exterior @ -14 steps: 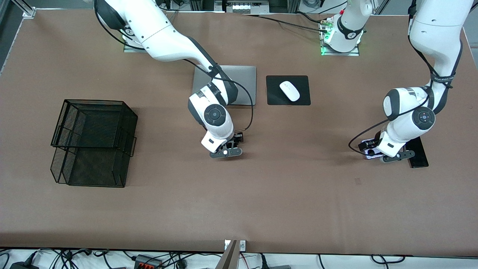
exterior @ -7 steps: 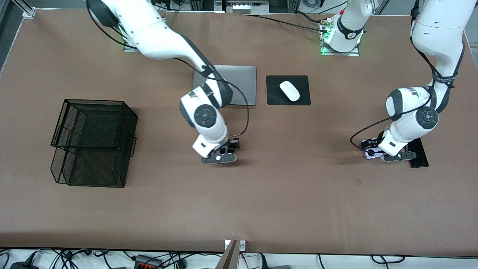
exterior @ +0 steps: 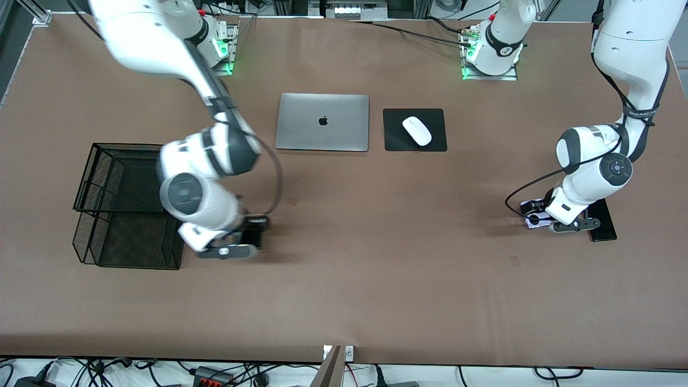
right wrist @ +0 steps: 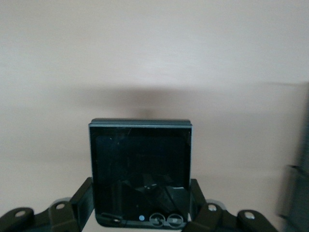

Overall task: Place phones with both arms
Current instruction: 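Lower the dark flip phone into the black mesh basket with the right gripper, then carry the white flip phone toward the laptop with the left gripper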

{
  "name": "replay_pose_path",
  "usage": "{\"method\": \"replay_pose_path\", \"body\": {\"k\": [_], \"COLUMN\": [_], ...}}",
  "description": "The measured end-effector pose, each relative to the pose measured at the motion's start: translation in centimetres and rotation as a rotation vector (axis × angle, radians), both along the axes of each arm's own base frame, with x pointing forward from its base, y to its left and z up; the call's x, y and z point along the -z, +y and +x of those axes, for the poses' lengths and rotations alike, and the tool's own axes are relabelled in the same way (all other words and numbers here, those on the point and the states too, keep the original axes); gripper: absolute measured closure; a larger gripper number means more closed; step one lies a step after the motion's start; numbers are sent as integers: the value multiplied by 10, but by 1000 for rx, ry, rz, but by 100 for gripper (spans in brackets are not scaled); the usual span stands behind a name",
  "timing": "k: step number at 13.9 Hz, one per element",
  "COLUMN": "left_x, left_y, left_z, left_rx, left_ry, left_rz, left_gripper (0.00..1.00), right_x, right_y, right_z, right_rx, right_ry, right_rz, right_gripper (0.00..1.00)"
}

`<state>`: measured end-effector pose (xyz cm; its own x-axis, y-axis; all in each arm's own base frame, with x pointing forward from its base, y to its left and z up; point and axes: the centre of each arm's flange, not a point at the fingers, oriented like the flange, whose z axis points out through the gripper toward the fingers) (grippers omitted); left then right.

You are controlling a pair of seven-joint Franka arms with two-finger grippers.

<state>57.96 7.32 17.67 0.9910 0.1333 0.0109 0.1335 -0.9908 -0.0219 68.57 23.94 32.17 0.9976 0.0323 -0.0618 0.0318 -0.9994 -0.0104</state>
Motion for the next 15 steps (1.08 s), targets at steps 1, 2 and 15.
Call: {"method": "replay_pose_path", "body": {"k": [1, 2, 15], "left_x": [1, 3, 5], "left_y": [0, 0, -18], "left_z": [0, 0, 2], "left_rx": [-3, -9, -82], "left_ry": [1, 0, -1], "left_rz": [-2, -5, -42], "left_gripper": [2, 2, 16], "right_x": [-6, -12, -33], "right_y": [-24, -45, -232], "right_z": [-2, -7, -78], "right_rx": [-7, -10, -38], "right_ry": [14, 26, 142], "right_rz": [-2, -4, -7], "right_gripper": [20, 20, 20]}}
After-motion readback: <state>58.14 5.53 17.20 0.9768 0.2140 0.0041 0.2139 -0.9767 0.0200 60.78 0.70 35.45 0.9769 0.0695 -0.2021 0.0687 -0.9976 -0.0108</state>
